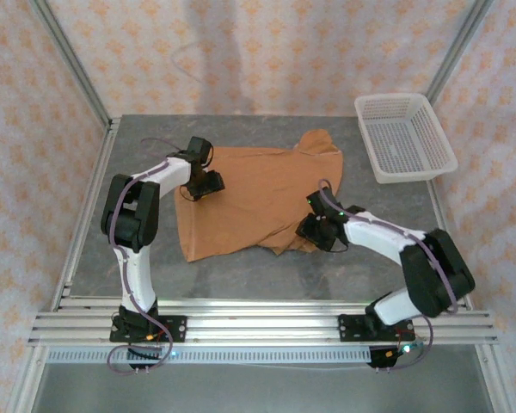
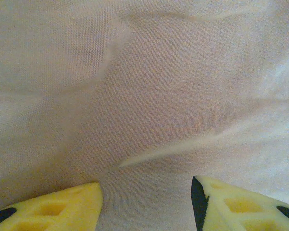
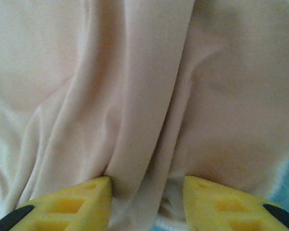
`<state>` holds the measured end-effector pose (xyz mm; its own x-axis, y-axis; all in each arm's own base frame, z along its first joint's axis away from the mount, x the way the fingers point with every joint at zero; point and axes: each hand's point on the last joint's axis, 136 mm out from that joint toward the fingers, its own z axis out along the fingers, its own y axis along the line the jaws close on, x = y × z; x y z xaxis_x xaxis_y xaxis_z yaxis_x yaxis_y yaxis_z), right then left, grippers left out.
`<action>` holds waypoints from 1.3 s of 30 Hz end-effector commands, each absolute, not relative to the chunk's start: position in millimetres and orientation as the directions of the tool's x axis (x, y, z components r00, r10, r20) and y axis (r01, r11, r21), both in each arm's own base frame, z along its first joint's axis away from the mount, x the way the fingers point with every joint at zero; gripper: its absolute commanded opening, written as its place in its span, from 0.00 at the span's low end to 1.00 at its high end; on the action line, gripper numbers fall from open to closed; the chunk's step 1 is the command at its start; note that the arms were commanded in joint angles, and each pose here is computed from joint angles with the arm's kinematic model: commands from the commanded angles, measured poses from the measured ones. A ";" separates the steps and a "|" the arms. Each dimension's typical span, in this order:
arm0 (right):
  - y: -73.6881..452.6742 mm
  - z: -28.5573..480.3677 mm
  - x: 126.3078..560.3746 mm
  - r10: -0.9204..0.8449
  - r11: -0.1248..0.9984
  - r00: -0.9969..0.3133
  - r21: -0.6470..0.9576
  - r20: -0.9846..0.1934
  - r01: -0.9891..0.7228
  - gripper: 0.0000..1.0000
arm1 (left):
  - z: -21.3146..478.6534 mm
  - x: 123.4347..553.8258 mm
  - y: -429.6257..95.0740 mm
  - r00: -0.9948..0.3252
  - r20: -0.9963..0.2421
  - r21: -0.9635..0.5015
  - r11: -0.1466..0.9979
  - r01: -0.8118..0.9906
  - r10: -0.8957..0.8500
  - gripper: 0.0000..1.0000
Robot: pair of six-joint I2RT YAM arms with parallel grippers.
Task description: Fold the inside-out t-shirt
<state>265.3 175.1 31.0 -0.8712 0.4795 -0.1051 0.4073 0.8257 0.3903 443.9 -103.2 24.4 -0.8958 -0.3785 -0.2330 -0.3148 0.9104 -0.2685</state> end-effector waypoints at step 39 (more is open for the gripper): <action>131.6 141.3 333.0 0.423 0.897 -0.834 0.292 -0.355 0.331 0.70 | 76.7 406.4 -60.8 -0.890 -0.288 -0.085 0.935 -0.344 -0.354 0.61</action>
<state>317.2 129.1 125.3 -0.8644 0.3967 -0.3090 0.3181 0.9073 0.2750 400.7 -48.9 44.0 -0.8720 -0.4298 -0.2344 -0.4219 0.9026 -0.0857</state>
